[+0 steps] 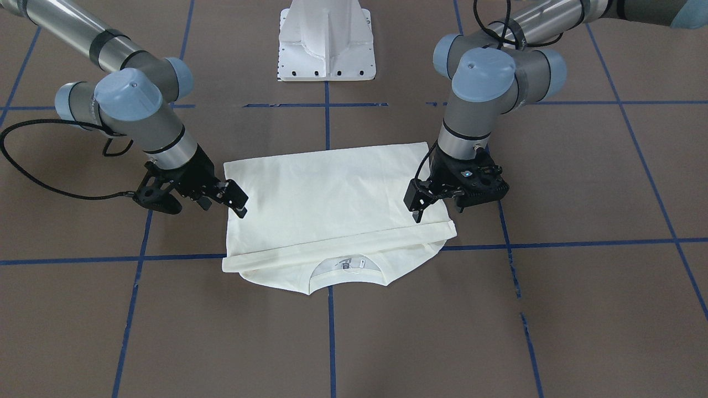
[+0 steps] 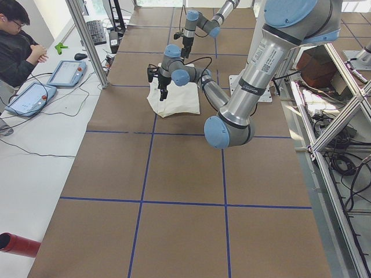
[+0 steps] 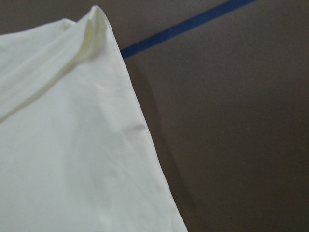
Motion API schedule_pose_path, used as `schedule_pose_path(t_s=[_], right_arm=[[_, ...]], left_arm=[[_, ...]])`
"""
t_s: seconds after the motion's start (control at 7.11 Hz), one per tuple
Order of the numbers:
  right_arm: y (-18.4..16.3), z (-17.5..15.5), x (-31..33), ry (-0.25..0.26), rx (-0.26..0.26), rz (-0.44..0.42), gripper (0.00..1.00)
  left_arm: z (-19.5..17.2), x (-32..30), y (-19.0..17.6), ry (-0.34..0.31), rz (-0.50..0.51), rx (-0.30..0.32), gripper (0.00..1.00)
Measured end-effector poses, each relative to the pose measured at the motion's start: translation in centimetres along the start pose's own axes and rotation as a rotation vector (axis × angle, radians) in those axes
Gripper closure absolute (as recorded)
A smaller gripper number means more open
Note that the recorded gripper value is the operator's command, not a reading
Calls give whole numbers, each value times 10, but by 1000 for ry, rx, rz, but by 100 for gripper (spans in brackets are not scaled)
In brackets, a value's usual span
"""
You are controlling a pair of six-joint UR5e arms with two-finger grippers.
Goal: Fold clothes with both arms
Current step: 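Release the collar edge and lower the right gripper to the shirt's side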
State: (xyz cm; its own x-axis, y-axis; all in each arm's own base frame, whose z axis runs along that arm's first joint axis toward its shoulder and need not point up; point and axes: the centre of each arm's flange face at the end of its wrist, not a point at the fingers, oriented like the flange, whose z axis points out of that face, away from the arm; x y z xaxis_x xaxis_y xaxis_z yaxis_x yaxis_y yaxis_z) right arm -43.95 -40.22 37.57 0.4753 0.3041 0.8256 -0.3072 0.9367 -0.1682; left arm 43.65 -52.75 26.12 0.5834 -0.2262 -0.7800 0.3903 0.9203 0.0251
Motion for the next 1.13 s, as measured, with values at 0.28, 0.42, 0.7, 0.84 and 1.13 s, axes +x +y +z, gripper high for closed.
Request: schedule_pose_path(t_s=[0.28,0.42,0.7,0.84,1.13], right_arm=[[21,10,6,32,-17,-16,23],[26,15,5,41,-23,-20,45],[29,19,4,48,-27,-26,91],[28,20,4,49,-27,-31,100],[25,17,4,46,-30,-33,100]], left_arm=[[-1,1,1,3,1,0,0],[-2,1,1,3,0,0,0],[-1,-1,0,2,-1,2,0],[-1,-1,0,1,-1,2,0],[-1,-1,0,2,-1,1,0]])
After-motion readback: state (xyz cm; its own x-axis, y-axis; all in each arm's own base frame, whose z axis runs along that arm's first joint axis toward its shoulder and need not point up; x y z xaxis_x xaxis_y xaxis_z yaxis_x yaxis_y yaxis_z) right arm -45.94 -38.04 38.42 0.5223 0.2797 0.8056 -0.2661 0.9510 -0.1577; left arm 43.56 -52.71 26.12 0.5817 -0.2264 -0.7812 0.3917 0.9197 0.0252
